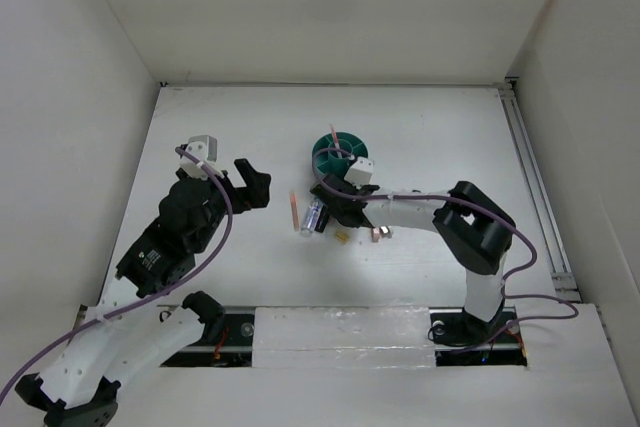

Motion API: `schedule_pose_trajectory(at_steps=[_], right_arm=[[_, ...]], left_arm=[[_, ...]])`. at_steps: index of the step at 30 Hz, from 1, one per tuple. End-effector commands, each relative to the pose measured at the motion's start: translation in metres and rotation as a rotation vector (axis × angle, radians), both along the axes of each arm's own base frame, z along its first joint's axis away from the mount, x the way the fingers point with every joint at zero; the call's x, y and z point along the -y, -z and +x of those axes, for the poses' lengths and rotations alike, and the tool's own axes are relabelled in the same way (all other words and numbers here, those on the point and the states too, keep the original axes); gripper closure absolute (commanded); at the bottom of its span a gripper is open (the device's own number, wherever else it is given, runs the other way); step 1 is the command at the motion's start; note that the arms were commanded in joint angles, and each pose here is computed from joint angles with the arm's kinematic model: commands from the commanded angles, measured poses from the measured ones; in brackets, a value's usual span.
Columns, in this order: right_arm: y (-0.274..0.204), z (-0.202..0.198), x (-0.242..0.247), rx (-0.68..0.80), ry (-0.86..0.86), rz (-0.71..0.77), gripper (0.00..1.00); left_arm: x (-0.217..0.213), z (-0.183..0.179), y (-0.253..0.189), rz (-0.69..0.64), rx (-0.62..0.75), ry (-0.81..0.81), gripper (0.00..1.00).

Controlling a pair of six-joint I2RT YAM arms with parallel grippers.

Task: Sort the stationery into containers
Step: Grab a piece of stationery with the right arm

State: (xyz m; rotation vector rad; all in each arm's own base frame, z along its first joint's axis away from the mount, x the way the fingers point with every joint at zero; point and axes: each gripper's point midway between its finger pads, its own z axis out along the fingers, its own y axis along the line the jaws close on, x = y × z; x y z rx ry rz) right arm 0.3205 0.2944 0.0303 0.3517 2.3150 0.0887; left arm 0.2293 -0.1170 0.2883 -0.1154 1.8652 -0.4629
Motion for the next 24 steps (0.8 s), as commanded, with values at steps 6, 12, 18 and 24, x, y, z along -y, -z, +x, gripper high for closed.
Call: schedule_pose_trajectory(at_steps=[6, 12, 18, 24], right_arm=[[0.001, 0.008, 0.003, 0.008, 0.038, -0.009, 0.59], [0.015, -0.003, 0.011, -0.030, 0.036, -0.025, 0.75], [0.010, -0.008, 0.014, -0.028, 0.044, 0.005, 0.87], [0.009, -0.015, 0.028, -0.046, 0.086, 0.008, 1.00]], left_arm=[[0.001, -0.001, -0.008, -0.018, 0.024, 0.012, 0.00], [0.001, -0.001, -0.008, -0.018, 0.024, 0.012, 0.00], [0.003, -0.001, -0.007, -0.020, 0.023, 0.021, 0.00], [0.003, -0.001, -0.007, -0.020, 0.023, 0.021, 0.00]])
